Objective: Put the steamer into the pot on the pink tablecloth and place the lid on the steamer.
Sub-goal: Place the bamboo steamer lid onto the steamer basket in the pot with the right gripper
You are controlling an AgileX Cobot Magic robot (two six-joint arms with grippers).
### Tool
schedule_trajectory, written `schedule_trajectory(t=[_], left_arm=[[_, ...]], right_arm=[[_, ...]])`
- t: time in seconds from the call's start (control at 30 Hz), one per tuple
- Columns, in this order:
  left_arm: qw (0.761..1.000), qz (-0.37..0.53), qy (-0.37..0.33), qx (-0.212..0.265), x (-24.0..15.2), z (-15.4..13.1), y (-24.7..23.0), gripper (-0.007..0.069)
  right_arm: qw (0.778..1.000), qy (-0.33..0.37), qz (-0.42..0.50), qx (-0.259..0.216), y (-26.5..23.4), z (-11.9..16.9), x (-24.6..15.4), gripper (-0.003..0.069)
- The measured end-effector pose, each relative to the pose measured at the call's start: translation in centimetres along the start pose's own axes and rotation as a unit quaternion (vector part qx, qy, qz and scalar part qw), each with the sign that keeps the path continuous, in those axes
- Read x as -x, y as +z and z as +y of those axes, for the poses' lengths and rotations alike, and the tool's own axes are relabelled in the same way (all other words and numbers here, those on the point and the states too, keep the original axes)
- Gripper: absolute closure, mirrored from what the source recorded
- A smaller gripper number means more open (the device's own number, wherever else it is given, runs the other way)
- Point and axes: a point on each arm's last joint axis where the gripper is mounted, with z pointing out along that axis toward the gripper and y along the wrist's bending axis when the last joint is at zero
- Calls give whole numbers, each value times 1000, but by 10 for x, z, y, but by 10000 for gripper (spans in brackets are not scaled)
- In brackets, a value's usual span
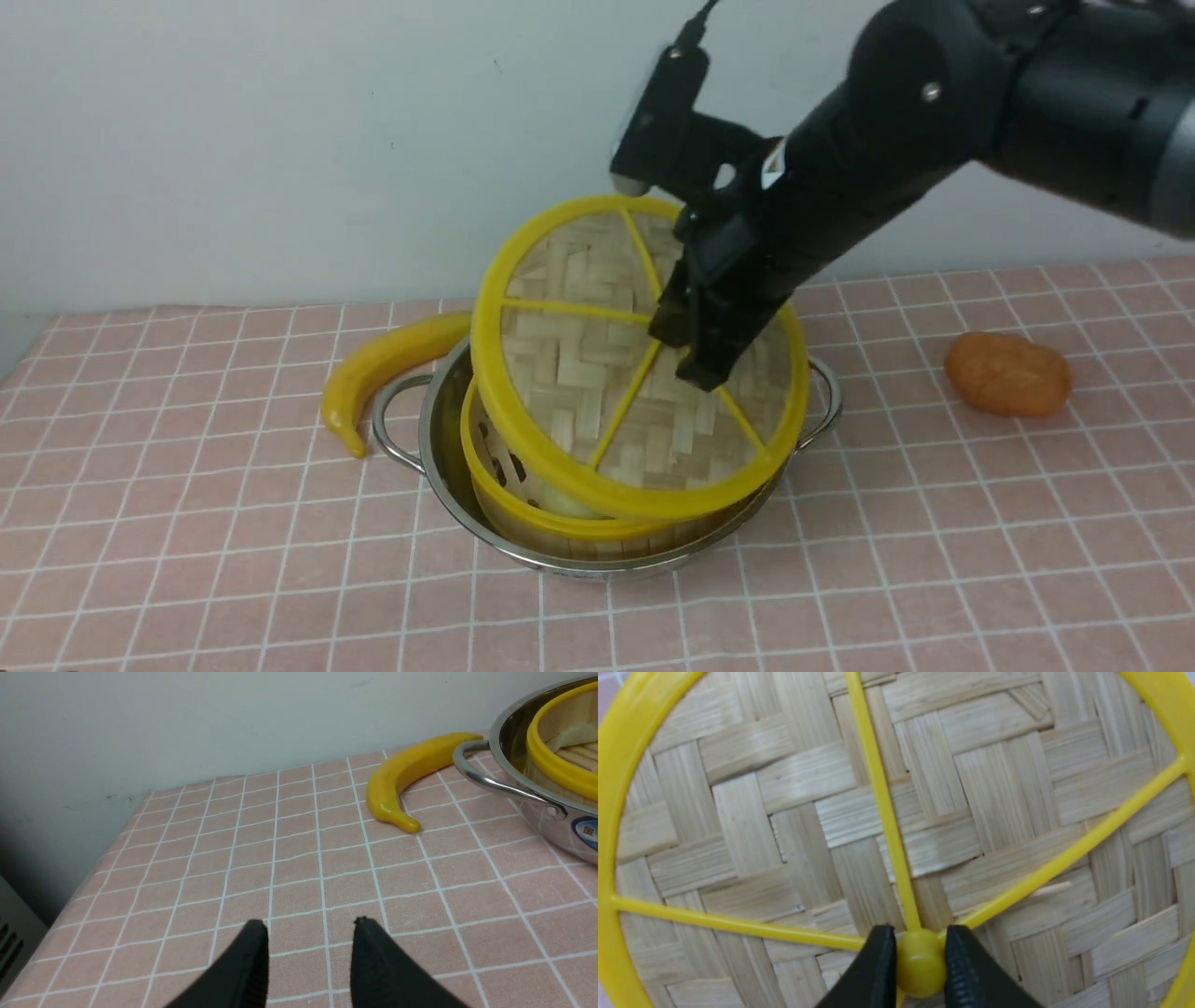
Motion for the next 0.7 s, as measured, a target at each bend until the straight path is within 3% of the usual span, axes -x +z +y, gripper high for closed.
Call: schedule_trajectory(t=[0.7], left_arm=[[1000, 0, 0, 0, 0, 0, 0, 382]], right_arm=[[1000, -18, -2, -11, 46, -5, 0, 513]])
